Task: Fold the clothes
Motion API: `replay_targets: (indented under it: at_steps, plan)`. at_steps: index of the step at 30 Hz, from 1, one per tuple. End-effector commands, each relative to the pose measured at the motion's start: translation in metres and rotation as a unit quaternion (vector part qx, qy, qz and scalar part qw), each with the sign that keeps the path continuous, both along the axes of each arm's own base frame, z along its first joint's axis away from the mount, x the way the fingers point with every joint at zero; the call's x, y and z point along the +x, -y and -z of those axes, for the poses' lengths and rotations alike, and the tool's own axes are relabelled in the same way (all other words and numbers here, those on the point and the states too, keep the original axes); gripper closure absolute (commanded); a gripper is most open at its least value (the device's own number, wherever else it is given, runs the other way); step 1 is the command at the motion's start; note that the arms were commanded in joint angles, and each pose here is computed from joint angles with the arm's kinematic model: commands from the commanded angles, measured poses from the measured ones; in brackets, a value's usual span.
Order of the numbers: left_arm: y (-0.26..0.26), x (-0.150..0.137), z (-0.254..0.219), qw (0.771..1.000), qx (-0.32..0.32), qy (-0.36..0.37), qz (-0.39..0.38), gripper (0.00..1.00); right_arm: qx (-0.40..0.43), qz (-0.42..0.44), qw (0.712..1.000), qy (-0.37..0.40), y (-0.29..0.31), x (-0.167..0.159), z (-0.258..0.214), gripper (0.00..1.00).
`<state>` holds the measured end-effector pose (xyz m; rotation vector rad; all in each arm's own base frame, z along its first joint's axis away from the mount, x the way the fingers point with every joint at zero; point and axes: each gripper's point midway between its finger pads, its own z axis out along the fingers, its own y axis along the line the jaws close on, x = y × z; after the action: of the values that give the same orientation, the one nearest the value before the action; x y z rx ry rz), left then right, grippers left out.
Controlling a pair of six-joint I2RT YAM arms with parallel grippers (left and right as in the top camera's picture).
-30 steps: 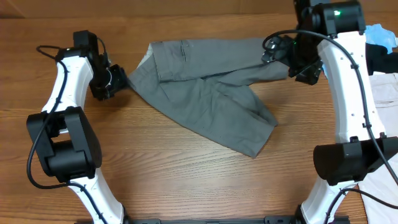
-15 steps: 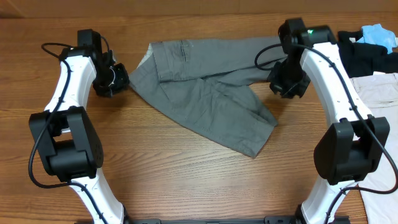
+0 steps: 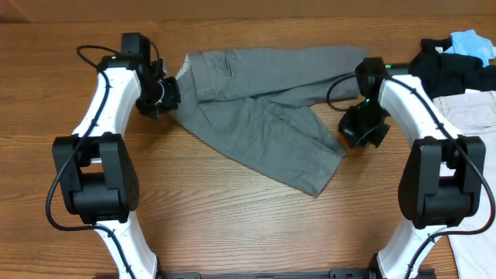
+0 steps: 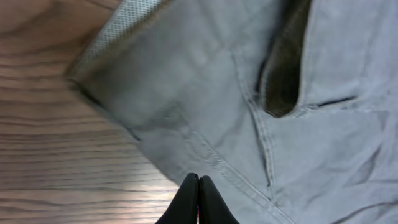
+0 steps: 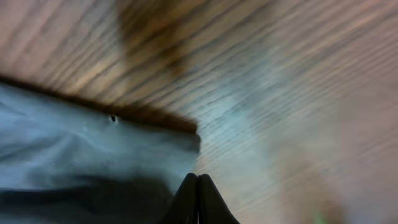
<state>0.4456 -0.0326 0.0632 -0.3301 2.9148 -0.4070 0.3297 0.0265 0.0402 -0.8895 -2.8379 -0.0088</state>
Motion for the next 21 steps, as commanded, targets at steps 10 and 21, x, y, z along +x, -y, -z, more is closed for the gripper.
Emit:
replay_targets:
  at_steps: [10,21]
  plan:
    - [0.011,0.009,-0.010,1.000,-0.005,0.023,0.016,0.95,0.093,-0.030,0.995,0.006,-0.031,-0.015,0.028,0.96]
    - [0.010,0.009,-0.010,1.000,-0.005,0.023,0.016,0.91,0.094,-0.030,0.995,0.030,-0.031,-0.010,0.045,0.96]
